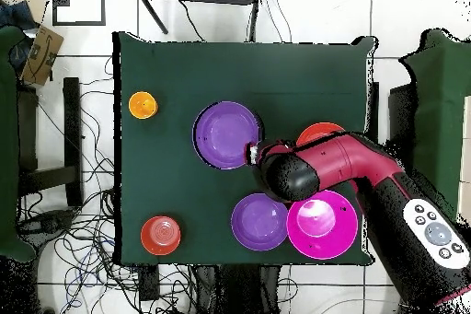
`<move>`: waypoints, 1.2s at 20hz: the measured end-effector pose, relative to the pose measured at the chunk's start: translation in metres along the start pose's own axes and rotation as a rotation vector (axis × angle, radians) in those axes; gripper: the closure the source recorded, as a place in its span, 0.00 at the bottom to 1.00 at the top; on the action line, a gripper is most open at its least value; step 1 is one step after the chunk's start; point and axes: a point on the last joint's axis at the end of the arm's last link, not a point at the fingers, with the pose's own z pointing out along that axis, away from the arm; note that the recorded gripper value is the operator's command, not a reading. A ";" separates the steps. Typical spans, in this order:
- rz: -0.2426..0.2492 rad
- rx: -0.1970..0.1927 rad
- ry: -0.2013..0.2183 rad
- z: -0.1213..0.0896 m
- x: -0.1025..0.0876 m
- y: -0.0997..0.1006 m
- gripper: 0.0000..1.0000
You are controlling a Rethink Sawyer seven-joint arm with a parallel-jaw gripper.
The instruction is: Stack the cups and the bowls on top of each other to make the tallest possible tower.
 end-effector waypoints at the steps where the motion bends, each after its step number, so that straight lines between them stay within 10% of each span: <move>1: 0.000 0.000 0.000 0.000 0.000 0.000 0.00; 24: 0.064 -0.029 0.107 -0.038 0.011 0.006 0.00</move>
